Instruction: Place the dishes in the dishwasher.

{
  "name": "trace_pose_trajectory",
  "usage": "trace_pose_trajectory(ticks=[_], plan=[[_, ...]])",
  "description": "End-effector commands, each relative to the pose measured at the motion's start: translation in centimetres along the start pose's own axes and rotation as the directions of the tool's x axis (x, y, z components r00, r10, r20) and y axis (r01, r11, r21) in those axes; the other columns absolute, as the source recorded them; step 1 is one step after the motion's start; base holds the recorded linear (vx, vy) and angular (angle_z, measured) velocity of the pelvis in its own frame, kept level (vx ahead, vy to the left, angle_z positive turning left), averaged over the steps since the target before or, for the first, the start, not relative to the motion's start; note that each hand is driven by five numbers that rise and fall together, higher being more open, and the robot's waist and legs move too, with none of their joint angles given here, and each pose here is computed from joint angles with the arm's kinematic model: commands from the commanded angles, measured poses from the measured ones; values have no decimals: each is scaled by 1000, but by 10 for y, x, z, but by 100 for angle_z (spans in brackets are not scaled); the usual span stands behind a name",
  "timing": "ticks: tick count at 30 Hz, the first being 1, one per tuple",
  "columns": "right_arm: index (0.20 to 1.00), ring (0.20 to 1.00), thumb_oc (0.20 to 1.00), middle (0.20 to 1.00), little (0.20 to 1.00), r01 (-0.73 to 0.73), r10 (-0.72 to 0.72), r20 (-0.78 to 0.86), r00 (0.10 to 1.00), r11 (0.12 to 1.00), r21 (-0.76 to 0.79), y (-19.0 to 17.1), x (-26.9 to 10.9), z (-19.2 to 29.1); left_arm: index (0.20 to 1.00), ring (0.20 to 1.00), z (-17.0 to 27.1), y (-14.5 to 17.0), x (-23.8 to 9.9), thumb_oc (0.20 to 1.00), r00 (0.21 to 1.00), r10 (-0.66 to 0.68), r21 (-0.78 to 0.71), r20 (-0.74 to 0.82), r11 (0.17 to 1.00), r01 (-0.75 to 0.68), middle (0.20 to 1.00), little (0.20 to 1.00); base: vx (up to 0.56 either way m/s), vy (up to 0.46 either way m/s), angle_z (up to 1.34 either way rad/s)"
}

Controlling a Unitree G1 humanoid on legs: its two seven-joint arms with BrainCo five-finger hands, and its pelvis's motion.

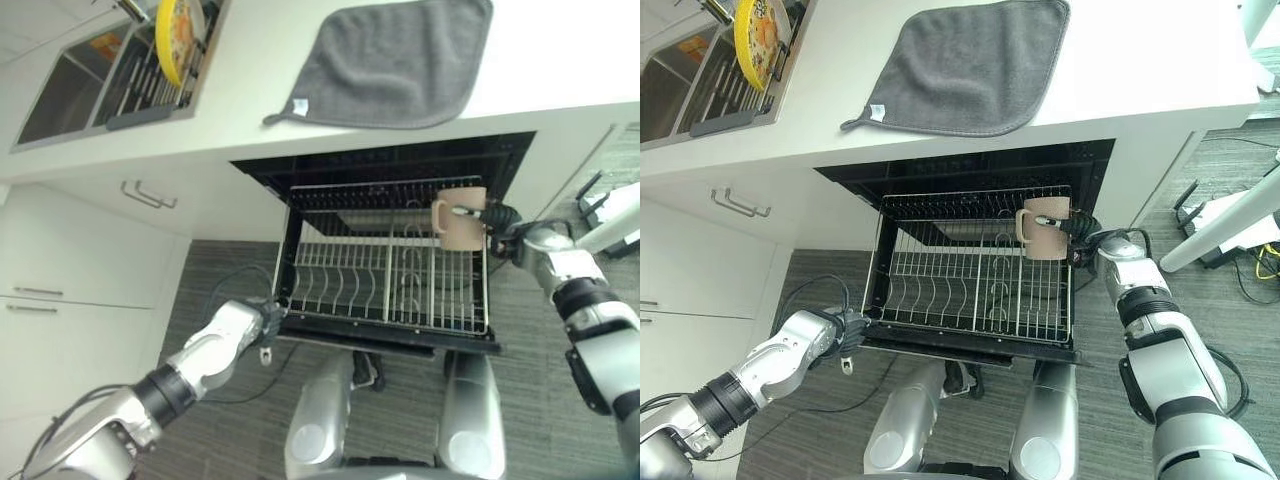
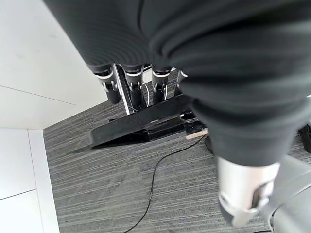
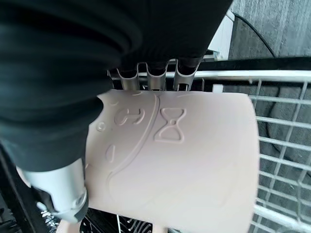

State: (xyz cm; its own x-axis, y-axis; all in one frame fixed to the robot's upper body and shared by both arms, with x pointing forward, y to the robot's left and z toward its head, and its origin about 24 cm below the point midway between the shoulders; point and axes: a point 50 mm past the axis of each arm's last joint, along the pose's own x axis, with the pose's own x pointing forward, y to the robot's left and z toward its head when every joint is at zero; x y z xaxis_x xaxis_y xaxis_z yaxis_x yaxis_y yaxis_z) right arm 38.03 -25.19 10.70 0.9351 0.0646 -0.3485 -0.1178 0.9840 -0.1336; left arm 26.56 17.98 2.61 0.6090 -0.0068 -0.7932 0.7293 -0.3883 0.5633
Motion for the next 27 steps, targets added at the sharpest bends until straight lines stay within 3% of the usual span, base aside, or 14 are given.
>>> trace_pose_trajectory(ticks=[1, 13, 18, 27], plan=[[1000, 1000, 1000, 1000, 1000, 25, -24, -7, 1000, 999, 33, -7, 1, 9, 1000, 1000, 31, -79, 5, 1000, 947, -298, 38, 123, 955, 296, 1000, 1000, 0, 0, 0], [1000, 1000, 1000, 1000, 1000, 81, -82, 6, 997, 996, 28, -12, -2, 11, 1000, 1000, 32, -75, 3, 1000, 957, -252, 10, 145, 967, 253, 1000, 1000, 0, 0, 0], [1000, 1000, 1000, 1000, 1000, 151, -152, 16, 988, 988, 6, -24, -7, 5, 1000, 1000, 26, -67, -1, 1000, 969, -201, -46, 144, 977, 209, 1000, 1000, 9, -24, -1], [1000, 1000, 1000, 1000, 1000, 340, -323, 180, 929, 937, -73, -56, -33, 31, 1000, 1000, 2, -67, -12, 1000, 982, -151, -160, 116, 973, 168, 1000, 1000, 20, -29, -4]])
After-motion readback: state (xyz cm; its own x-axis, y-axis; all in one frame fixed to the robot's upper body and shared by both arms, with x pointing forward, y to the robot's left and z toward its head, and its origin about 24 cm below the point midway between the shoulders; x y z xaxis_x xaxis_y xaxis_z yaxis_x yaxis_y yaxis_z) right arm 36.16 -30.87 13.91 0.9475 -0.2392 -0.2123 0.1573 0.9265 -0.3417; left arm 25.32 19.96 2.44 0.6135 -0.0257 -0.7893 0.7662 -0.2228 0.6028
